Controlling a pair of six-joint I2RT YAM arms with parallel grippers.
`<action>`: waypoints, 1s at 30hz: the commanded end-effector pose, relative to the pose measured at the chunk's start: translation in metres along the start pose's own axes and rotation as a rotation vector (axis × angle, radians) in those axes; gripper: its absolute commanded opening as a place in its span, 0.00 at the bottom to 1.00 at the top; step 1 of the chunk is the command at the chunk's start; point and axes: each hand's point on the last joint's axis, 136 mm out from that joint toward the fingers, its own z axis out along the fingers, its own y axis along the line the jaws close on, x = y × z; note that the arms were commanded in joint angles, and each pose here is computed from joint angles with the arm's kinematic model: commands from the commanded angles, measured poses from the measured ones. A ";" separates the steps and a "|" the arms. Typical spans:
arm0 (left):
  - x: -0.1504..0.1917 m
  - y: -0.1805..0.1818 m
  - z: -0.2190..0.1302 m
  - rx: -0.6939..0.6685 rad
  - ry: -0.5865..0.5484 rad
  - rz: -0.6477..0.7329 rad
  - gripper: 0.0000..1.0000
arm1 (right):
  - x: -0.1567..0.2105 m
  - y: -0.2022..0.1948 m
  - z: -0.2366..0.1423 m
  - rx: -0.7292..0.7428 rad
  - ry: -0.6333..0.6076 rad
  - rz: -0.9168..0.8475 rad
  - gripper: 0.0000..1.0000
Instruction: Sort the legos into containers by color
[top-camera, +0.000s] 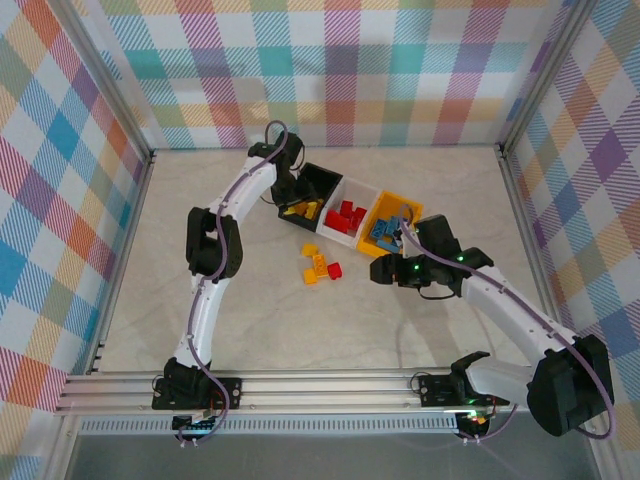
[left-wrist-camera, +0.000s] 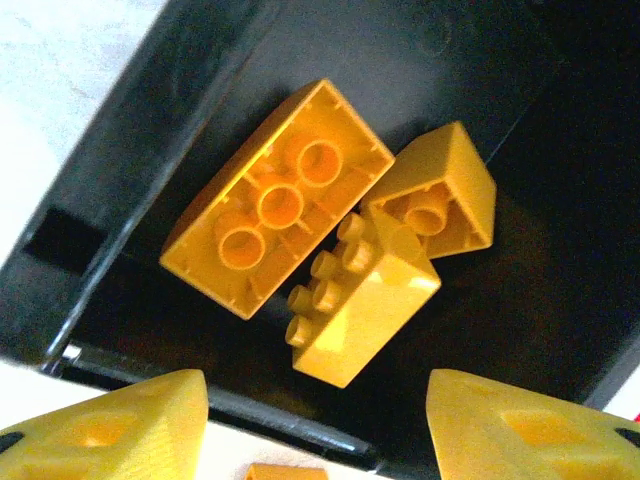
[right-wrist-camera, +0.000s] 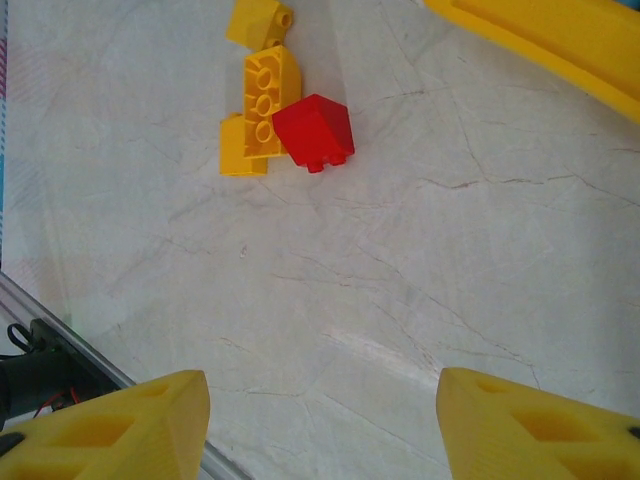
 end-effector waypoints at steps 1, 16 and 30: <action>0.013 0.002 -0.041 -0.007 -0.026 0.044 0.63 | 0.000 0.008 0.002 -0.021 0.010 -0.006 0.62; 0.142 0.080 -0.067 -0.048 0.003 -0.074 0.68 | 0.017 0.034 0.078 0.063 0.268 -0.294 0.70; 0.192 0.114 -0.071 -0.080 0.028 -0.104 0.72 | -0.023 0.025 0.138 0.154 0.331 -0.394 0.68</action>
